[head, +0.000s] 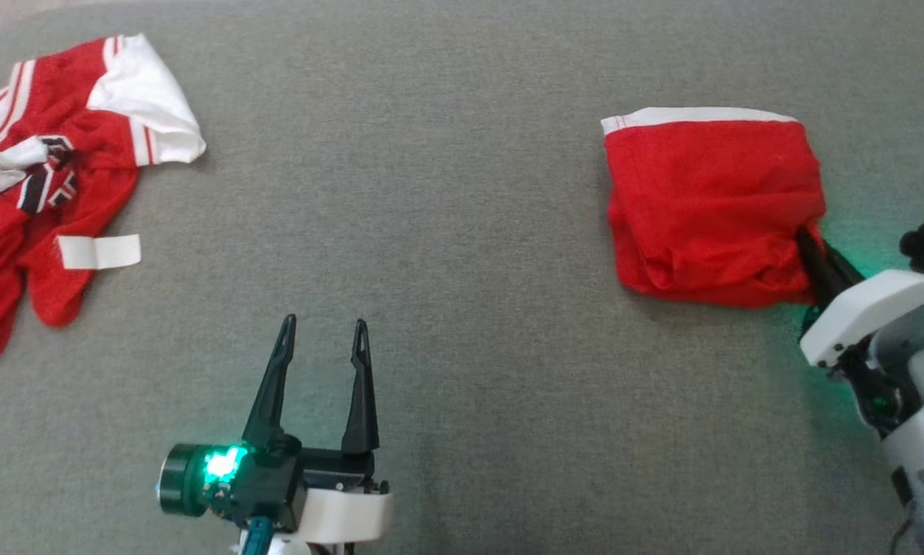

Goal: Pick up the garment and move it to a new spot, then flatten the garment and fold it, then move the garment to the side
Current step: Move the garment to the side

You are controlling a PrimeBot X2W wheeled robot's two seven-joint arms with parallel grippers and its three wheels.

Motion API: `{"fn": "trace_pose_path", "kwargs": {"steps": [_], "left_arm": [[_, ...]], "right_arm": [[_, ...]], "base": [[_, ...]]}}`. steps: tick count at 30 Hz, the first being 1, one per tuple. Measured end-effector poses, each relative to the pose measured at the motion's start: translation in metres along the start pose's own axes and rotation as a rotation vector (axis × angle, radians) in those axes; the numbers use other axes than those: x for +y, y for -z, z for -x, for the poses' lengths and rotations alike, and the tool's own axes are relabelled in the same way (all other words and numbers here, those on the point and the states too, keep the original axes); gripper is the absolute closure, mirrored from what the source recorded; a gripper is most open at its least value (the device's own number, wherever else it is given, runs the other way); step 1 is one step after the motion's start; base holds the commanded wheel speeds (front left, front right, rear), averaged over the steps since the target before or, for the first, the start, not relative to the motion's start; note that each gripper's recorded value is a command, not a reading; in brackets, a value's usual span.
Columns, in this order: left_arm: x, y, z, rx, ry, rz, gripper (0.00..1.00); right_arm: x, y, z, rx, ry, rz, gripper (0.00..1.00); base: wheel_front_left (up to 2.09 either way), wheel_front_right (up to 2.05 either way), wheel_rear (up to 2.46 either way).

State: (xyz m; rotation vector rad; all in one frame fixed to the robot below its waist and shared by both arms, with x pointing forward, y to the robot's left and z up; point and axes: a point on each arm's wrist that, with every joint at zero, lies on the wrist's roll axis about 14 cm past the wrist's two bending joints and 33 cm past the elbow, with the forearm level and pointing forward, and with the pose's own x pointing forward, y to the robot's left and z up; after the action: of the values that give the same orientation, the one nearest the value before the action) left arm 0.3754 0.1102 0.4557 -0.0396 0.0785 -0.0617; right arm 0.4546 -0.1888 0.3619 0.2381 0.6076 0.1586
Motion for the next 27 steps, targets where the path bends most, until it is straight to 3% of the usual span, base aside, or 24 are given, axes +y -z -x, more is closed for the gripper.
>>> {"fn": "trace_pose_path", "kwargs": {"steps": [3,13,21,23,27], "left_arm": [[-0.007,0.003,-0.004,0.008,0.022,0.006,0.00],[-0.040,0.014,-0.046,0.004,0.146,0.009,0.00],[-0.060,0.035,-0.076,0.024,0.218,0.021,0.00],[-0.063,0.038,-0.078,0.030,0.228,0.024,0.00],[-0.062,0.028,-0.074,0.012,0.225,0.021,0.00]], "right_arm": [[-0.024,-0.007,0.007,-0.016,0.048,0.037,1.00],[-0.164,-0.050,0.053,-0.015,0.368,0.148,1.00],[-0.244,-0.054,0.089,0.024,0.600,0.191,1.00],[-0.253,-0.060,0.094,0.004,0.633,0.227,0.00],[-0.252,-0.089,0.104,-0.132,0.663,0.301,0.00]], "base": [[0.00,0.00,0.00],[0.00,0.00,0.00],[0.00,0.00,0.00],[0.00,0.00,0.00],[0.00,0.00,0.00]]}}
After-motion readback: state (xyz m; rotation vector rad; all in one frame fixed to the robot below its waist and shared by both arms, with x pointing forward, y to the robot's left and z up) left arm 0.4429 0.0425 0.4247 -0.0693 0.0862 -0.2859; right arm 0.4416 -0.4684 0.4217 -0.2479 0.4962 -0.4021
